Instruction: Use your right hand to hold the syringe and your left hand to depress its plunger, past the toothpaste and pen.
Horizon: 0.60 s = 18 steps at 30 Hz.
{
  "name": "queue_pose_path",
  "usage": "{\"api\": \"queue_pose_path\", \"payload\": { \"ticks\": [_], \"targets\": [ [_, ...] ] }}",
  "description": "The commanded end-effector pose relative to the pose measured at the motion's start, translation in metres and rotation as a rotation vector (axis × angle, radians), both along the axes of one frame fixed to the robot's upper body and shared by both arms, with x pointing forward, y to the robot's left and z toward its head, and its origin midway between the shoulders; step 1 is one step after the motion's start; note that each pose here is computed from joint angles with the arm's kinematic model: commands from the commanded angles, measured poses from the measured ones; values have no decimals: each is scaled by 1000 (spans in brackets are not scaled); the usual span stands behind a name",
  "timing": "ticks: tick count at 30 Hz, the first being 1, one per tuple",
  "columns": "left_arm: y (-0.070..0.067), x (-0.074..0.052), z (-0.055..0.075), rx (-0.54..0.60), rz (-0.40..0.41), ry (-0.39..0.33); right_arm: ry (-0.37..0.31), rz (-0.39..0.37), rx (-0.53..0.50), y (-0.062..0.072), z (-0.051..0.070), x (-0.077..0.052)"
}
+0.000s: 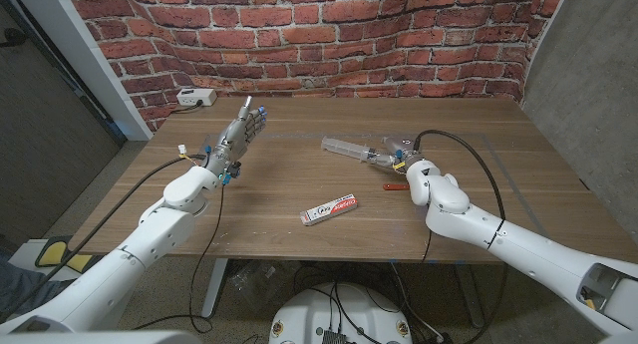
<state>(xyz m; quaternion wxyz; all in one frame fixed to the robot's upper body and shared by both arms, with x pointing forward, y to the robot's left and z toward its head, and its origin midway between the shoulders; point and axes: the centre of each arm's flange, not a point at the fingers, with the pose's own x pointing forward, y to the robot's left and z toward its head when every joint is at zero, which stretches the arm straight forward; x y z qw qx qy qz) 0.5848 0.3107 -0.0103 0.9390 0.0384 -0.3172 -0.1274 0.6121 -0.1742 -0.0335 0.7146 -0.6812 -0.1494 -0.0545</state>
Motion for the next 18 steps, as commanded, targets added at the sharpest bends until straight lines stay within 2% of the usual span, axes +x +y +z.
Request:
{"api": "queue_pose_path", "payload": {
  "ticks": [1, 9, 18],
  "targets": [
    [2, -1, 0, -4, 4, -1, 61, -11, -29, 3, 3, 8],
    [2, 0, -1, -6, 2, 2, 74, -29, -36, 1, 5, 6],
    [1, 2, -2, -10, -3, 6, 120, -52, -56, 0, 7, 6]
  ]
}}
